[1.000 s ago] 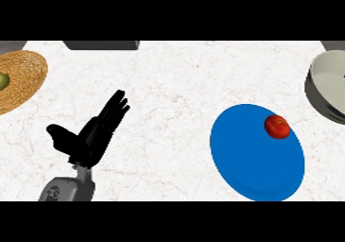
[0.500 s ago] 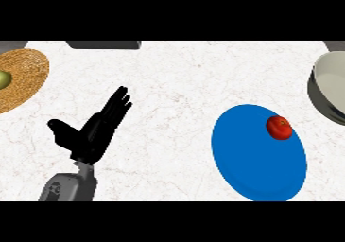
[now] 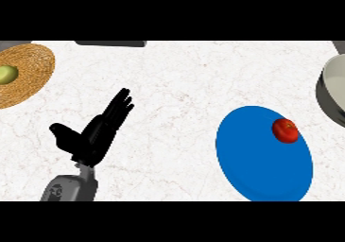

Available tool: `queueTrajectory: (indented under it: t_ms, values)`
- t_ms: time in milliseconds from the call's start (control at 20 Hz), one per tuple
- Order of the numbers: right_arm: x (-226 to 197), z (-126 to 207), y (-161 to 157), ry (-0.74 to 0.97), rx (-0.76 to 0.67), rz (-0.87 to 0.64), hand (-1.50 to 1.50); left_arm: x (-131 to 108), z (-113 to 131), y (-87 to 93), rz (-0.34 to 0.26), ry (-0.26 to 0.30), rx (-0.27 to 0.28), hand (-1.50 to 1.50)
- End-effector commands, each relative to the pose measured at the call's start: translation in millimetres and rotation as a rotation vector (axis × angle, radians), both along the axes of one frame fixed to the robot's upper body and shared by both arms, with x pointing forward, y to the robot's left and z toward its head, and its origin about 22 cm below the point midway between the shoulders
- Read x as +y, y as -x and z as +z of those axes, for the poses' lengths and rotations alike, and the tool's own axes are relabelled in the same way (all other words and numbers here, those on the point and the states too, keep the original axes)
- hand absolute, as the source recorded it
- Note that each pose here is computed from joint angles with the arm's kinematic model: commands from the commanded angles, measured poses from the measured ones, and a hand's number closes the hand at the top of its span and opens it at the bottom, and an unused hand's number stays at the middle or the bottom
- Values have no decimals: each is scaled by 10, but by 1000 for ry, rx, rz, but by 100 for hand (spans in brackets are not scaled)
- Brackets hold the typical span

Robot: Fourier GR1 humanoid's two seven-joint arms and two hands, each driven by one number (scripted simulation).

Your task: Pick the can from the plate and place it in the bowl

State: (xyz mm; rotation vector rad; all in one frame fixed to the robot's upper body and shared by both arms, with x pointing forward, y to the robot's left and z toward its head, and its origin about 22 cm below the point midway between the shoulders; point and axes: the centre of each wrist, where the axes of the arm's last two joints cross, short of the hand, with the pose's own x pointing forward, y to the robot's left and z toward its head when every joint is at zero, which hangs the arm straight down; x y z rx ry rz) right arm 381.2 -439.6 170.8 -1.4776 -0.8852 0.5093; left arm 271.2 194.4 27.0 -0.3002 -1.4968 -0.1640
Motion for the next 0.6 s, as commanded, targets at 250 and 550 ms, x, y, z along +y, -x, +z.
queueTrajectory:
  t_ms: [250,550]
  values:
    - [-294,-433,59,-213,-68,-14,-150,111,116,4,-33,4,-2,0]
    - [-254,-240,-13,-429,-474,40,-150,-49,34,34,0,15,0,0]
